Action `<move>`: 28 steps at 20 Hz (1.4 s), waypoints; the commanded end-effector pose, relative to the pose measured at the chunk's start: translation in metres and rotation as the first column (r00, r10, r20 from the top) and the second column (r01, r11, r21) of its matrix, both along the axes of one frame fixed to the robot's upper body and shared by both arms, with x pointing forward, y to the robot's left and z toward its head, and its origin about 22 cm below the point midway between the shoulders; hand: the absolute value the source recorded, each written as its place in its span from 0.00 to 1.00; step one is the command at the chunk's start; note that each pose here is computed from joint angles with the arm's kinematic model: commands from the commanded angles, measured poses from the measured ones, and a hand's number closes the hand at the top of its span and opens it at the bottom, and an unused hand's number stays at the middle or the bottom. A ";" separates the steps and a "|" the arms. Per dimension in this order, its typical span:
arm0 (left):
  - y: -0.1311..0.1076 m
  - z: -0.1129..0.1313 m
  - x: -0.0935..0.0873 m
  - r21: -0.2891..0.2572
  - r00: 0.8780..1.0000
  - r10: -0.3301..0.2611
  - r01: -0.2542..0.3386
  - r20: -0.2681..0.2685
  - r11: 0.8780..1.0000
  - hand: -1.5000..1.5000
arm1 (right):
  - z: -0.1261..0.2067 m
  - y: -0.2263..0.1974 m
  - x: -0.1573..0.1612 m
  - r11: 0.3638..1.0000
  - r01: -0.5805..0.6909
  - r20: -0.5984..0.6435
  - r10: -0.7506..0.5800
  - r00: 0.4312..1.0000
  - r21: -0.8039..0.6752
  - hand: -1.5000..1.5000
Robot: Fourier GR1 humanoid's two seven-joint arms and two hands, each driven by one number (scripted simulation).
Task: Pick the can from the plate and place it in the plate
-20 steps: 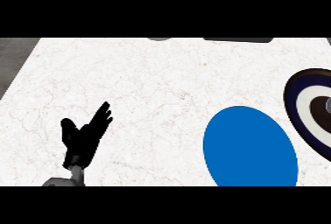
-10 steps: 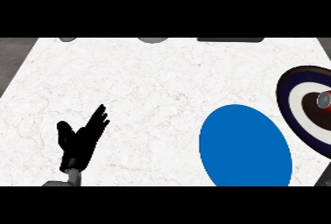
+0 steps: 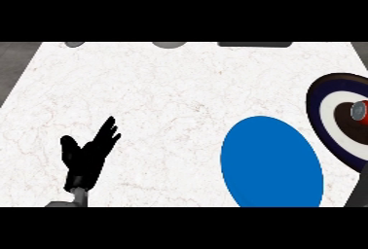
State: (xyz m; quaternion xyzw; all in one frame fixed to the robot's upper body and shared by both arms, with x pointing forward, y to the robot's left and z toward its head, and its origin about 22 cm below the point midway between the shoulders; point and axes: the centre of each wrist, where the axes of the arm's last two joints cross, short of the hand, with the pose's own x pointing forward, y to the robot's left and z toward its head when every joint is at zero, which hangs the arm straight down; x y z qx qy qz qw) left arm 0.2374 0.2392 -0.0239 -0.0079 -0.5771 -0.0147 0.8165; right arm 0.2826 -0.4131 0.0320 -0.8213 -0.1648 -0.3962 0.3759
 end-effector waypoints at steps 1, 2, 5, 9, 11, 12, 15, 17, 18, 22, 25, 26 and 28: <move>-0.007 -0.007 -0.001 -0.001 0.999 0.011 -0.011 -0.045 1.000 0.50 | 0.000 -0.004 -0.005 0.981 0.065 0.244 -0.019 0.970 -0.182 0.00; -0.002 -0.006 0.000 0.013 0.999 -0.004 0.004 -0.035 1.000 0.50 | -0.002 0.002 -0.003 0.979 0.076 0.300 -0.017 0.954 -0.188 0.00; 0.008 -0.001 0.000 0.001 1.000 0.021 -0.021 -0.024 1.000 0.50 | -0.009 0.014 -0.002 0.979 0.090 0.356 -0.018 0.934 -0.185 0.00; -0.004 -0.013 -0.005 0.020 0.999 -0.008 0.009 -0.050 1.000 0.50 | 0.001 0.025 0.007 0.980 0.039 0.412 0.047 0.910 -0.197 0.00; -0.010 0.000 0.011 0.003 0.999 -0.015 0.015 -0.048 1.000 0.50 | -0.003 0.034 0.011 0.978 -0.022 0.397 0.104 0.912 -0.208 0.00; -0.014 -0.004 0.007 -0.009 1.000 -0.002 0.001 -0.028 1.000 0.50 | -0.008 0.038 0.011 0.980 -0.050 0.402 0.127 0.907 -0.195 0.00; 0.000 -0.007 -0.002 0.014 0.999 -0.011 0.012 -0.041 1.000 0.50 | -0.014 0.050 0.014 0.971 -0.124 0.381 0.196 0.904 -0.207 0.00; -0.016 -0.006 0.002 -0.003 0.999 -0.017 0.017 -0.030 1.000 0.50 | -0.011 0.059 0.024 0.969 -0.158 0.403 0.223 0.887 -0.189 0.00; -0.013 -0.006 0.001 0.000 0.998 -0.018 0.018 -0.052 1.000 0.50 | -0.009 0.062 0.028 0.964 -0.171 0.394 0.240 0.887 -0.202 0.00; -0.005 -0.003 0.011 0.008 0.999 -0.025 0.025 -0.033 1.000 0.50 | -0.032 0.068 0.021 0.967 -0.213 0.364 0.250 0.897 -0.138 0.00; -0.015 -0.003 0.009 -0.009 0.999 -0.031 0.031 -0.041 0.999 0.50 | -0.043 0.072 0.022 0.969 -0.228 0.348 0.247 0.904 -0.095 0.00; -0.022 -0.008 0.004 -0.010 0.999 -0.033 0.033 -0.023 0.999 0.50 | -0.047 0.074 0.025 0.969 -0.232 0.330 0.247 0.911 -0.085 0.00; -0.013 -0.003 0.003 -0.001 0.999 -0.038 0.038 -0.024 0.999 0.50 | -0.049 0.076 0.023 0.967 -0.245 0.332 0.256 0.908 -0.075 0.00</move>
